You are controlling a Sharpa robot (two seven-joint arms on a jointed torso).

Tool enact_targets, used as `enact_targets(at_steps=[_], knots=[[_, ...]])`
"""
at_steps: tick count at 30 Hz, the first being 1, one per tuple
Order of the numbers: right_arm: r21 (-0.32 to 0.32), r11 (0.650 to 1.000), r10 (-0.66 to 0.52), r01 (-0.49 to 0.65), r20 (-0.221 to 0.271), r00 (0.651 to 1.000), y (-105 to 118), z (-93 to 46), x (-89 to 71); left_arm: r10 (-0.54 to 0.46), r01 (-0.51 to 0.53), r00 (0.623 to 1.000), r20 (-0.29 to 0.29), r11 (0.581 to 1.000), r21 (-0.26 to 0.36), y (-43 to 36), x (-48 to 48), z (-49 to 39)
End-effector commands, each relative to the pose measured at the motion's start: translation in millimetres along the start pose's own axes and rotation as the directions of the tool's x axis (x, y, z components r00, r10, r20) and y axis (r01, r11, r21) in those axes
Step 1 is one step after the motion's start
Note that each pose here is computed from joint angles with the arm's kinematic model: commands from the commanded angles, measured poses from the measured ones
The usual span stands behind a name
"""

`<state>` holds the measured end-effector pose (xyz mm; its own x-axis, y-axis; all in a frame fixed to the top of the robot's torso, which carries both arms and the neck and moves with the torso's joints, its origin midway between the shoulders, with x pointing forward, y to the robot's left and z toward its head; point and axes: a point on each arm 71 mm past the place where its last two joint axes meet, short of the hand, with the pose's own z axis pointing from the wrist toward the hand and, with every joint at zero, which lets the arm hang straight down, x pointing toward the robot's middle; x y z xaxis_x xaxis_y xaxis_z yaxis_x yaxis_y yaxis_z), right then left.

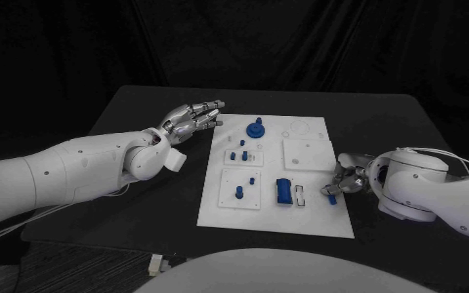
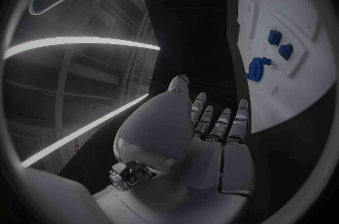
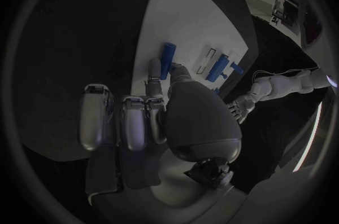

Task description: Assemble the parts on the task board

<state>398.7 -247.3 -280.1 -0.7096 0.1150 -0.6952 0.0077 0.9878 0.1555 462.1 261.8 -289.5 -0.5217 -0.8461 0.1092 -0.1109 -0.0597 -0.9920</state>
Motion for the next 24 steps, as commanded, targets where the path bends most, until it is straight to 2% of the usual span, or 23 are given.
enact_targets(at_steps=[1,4,9,10,13,24], knots=[[0.021,0.994,0.107,-0.107,-0.046,0.993,-3,0.8,12.8,-0.014,0.014,1.000,-0.009,1.000,0.011,-0.2,1.8,0.5],[0.018,0.989,0.144,-0.144,-0.047,0.988,-4,-0.7,13.2,-0.014,0.014,1.000,-0.010,1.000,0.011,0.1,2.0,0.5],[0.018,0.989,0.144,-0.144,-0.047,0.988,-4,-0.7,13.2,-0.014,0.014,1.000,-0.010,1.000,0.011,0.1,2.0,0.5],[0.011,0.974,0.225,-0.225,-0.055,0.973,-3,-6.6,13.1,-0.014,0.014,1.000,-0.010,1.000,0.009,0.5,1.9,0.5],[0.004,0.967,0.253,-0.253,-0.057,0.966,0,-9.0,9.7,-0.014,0.015,1.000,-0.010,1.000,0.009,0.6,1.9,0.4],[-0.028,0.945,0.320,-0.325,-0.108,0.941,23,-8.8,8.0,-0.016,0.016,1.000,-0.012,1.000,0.009,1.1,2.4,0.6]])
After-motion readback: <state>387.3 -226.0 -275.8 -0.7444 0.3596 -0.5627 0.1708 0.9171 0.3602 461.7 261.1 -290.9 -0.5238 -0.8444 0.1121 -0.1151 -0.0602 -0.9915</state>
